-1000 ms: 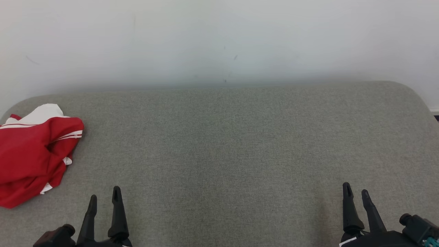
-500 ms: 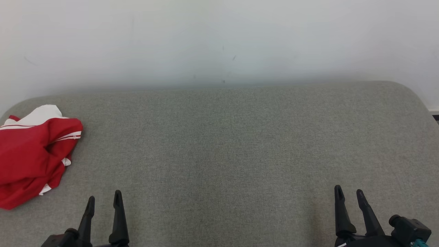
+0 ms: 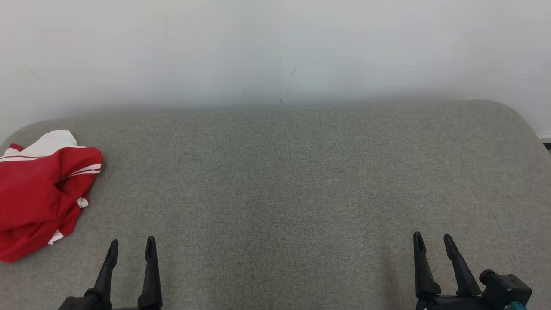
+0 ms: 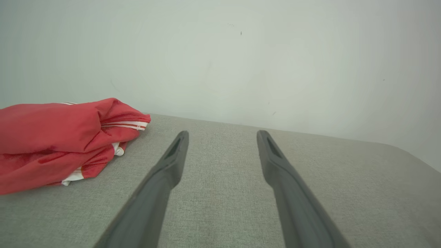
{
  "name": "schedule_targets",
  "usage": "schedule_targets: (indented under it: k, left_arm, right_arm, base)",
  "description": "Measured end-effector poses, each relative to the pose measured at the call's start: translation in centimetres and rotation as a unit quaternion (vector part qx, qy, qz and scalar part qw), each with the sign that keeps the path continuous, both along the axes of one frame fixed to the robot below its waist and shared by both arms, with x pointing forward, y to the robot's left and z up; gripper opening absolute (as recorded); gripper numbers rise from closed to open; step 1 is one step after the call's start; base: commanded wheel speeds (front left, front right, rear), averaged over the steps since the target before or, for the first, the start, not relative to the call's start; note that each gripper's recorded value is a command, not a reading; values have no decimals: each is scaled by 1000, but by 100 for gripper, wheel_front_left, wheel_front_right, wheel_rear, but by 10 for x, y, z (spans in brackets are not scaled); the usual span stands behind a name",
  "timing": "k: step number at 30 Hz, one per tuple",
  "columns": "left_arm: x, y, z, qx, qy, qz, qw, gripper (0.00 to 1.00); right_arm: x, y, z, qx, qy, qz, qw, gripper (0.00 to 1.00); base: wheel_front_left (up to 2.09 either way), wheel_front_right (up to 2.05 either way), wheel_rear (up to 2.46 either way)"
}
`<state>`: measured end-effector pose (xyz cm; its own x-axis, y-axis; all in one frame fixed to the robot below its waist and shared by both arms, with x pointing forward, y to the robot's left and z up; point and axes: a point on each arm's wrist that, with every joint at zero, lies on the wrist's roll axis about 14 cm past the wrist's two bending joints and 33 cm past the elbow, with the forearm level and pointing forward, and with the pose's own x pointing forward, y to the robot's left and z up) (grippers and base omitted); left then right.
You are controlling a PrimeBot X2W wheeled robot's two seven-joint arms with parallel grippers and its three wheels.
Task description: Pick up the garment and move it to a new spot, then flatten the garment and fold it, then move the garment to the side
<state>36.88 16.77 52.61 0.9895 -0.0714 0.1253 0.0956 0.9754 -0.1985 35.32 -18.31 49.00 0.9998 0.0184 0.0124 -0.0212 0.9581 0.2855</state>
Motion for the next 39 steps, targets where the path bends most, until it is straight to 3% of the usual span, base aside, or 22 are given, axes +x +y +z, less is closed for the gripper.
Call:
schedule_targets:
  k: [21,31,39]
  left_arm:
    - [-9,17,-10,90,6,32,995,100]
    - [-15,13,-13,139,2,15,990,100]
    - [-16,11,-11,140,0,10,990,100]
  right_arm:
    - [-6,-2,2,-73,-14,5,997,100]
    - [-9,4,7,-104,-27,15,994,100]
    - [-12,2,4,-104,-23,13,994,100]
  base:
    - [0,0,0]
    - [0,0,0]
    - [0,0,0]
